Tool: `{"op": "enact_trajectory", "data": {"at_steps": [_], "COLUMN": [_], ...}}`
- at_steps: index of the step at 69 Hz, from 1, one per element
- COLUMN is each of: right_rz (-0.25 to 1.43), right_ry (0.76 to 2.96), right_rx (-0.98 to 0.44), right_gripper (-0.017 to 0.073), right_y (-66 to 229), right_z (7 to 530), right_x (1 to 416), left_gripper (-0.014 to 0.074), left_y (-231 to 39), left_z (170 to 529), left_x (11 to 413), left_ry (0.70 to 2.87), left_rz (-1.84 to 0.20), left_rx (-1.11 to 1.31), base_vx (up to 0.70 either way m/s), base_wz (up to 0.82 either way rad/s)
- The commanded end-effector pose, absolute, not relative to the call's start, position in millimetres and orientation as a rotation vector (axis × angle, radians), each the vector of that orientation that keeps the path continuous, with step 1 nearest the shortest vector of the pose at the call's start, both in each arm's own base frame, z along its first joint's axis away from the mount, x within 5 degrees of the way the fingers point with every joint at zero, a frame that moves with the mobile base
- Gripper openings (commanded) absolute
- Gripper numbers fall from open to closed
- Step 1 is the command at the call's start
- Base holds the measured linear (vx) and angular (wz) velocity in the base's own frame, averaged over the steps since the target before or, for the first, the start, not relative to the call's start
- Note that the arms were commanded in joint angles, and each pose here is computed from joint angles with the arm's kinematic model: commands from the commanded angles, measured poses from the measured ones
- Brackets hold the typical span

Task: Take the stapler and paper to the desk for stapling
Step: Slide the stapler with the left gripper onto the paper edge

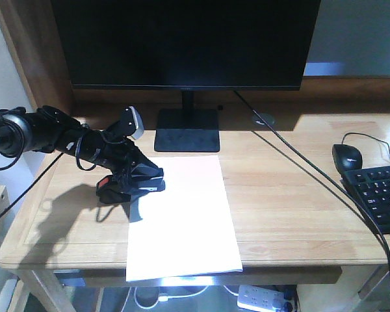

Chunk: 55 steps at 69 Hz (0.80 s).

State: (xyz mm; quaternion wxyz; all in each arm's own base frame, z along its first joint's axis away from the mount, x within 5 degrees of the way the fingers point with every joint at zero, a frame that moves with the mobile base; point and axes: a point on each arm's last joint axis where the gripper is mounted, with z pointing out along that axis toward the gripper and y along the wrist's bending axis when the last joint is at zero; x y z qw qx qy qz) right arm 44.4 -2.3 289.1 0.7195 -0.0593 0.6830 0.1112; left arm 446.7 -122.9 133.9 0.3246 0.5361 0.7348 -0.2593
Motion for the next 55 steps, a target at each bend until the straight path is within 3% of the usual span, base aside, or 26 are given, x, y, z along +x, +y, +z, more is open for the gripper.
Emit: {"op": "enact_trajectory", "data": {"at_steps": [1,45,55], "right_rz": [0.246,0.246,0.246], "right_ry": [1.453,1.453,1.453], "right_rx": [-0.169,-0.169,-0.169], "right_gripper": [0.059,0.059,0.059], "right_y": [0,0,0], "right_z": [300,300,300], "right_x": [43,43,43], "left_gripper": [-0.0006,-0.0006,-0.0006], "left_y": [-125,-126,-124], "left_z": [157,157,177], "left_x": [448,448,445], "left_ry": [1.887,1.892,1.877], "left_rz": [-0.626,-0.636,-0.599], "left_rx": [1.411,1.408,1.416], "base_vx": [0.0,0.0,0.0], "base_wz": [0.0,0.0,0.0]}}
